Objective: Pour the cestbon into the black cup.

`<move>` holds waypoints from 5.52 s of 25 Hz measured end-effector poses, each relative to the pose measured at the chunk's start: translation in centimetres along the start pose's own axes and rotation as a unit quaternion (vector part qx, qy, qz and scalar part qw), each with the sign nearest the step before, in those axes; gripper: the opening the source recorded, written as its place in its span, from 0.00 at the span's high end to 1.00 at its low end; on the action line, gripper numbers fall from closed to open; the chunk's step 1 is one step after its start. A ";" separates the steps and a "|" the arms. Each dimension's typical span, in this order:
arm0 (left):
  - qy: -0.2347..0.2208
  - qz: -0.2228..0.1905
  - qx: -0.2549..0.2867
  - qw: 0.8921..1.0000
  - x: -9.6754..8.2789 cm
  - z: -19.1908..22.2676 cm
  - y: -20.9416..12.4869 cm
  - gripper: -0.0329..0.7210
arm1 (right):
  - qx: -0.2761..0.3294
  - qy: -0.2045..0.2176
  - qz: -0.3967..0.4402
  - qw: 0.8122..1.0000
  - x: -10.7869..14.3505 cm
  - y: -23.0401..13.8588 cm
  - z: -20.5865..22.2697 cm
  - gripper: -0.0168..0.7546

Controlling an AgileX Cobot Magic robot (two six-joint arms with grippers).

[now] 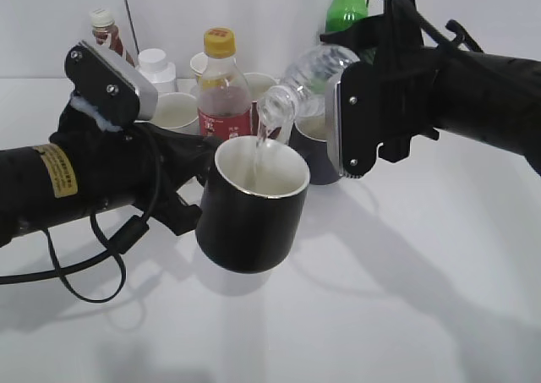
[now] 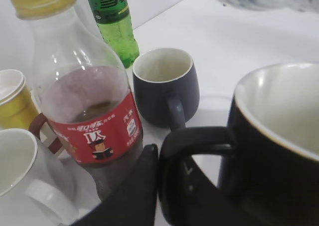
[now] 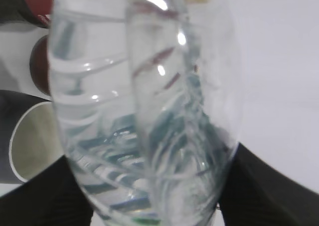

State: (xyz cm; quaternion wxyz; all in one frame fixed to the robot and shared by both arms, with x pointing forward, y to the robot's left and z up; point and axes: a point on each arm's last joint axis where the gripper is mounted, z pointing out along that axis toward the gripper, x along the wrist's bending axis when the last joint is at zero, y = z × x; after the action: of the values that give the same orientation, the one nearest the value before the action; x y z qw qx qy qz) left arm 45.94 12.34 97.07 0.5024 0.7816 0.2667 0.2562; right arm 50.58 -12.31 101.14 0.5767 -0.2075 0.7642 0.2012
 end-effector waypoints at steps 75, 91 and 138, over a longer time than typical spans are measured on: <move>0.377 -0.140 -0.058 0.914 20.2 3.0 -15.8 0.88 | 0.097 -0.078 0.712 0.691 13.0 -16.6 5.5 0.35; 0.368 -0.150 -0.027 0.917 18.8 2.2 -17.0 0.61 | 0.080 -0.068 0.710 0.697 13.8 -16.3 5.9 0.25; 0.308 -0.242 0.109 0.914 -1.5 -28.7 0.1 0.40 | 0.281 0.009 0.669 0.688 -1.8 -1.7 -30.8 0.16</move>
State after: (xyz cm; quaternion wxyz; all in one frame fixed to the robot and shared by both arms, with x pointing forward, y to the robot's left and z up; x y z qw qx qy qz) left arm 25.72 29.89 107.42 0.3534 0.6258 0.6151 0.3243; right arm 27.43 -30.38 110.61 0.3140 0.5282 0.7265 0.3076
